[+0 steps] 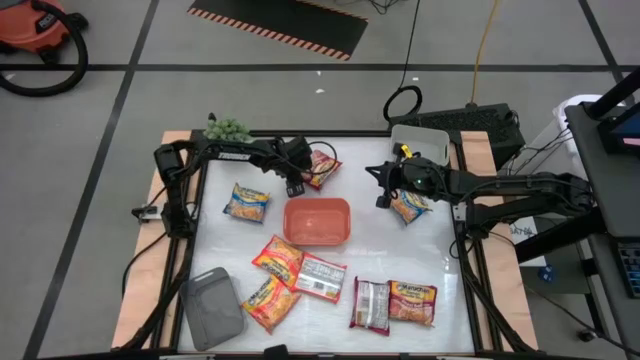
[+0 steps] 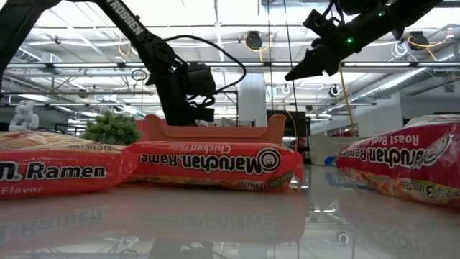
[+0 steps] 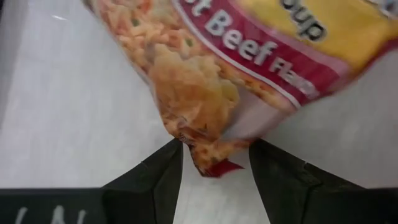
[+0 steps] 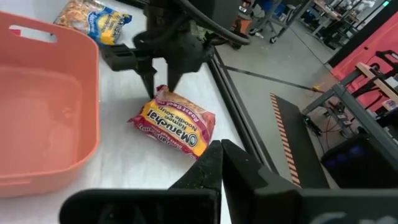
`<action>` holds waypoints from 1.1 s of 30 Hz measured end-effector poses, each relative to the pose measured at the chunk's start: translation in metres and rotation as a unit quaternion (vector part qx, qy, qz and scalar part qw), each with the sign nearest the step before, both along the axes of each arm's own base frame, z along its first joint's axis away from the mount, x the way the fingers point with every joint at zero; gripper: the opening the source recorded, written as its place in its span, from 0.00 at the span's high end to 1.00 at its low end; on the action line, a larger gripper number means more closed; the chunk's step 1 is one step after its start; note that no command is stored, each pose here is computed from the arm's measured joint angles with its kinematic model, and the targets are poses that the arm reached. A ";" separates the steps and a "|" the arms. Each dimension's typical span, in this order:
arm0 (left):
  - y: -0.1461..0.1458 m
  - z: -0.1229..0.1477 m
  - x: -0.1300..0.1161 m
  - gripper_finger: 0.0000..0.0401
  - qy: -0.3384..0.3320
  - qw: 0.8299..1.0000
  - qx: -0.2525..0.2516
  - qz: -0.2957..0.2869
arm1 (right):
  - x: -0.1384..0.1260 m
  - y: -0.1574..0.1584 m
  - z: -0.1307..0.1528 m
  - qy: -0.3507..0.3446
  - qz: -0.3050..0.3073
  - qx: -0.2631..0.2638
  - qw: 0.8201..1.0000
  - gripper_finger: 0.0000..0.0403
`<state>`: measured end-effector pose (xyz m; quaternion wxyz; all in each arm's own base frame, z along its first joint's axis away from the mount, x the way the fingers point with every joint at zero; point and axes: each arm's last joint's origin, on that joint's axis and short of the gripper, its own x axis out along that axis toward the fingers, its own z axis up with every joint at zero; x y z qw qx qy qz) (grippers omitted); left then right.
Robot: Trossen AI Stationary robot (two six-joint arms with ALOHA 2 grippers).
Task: Sort Maruchan noodles
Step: Put the top left red noodle pack into the gray bin
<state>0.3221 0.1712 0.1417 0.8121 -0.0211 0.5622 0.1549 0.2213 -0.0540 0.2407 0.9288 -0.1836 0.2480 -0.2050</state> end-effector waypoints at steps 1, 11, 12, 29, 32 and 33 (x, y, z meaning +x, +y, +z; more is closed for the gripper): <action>0.002 0.000 0.000 0.52 -0.002 1.000 -0.001 0.001 | 0.000 0.000 0.000 0.001 0.000 0.002 1.000 1.00; 0.009 0.000 -0.001 0.57 -0.009 1.000 0.013 -0.024 | -0.001 0.002 -0.003 0.016 0.000 0.009 1.000 1.00; 0.010 0.000 0.000 0.60 -0.012 0.999 0.018 -0.027 | -0.001 0.002 -0.003 0.016 0.000 0.009 1.000 1.00; 0.007 0.019 0.005 0.99 -0.041 0.996 0.078 -0.031 | -0.001 0.002 -0.003 -0.008 -0.020 0.046 0.999 1.00; -0.001 0.035 0.006 0.99 -0.053 0.993 0.098 -0.032 | -0.001 0.002 -0.003 -0.019 -0.030 0.066 0.997 1.00; -0.004 0.040 0.006 0.99 -0.060 0.992 0.103 -0.034 | -0.001 0.001 -0.003 -0.028 -0.038 0.080 0.996 1.00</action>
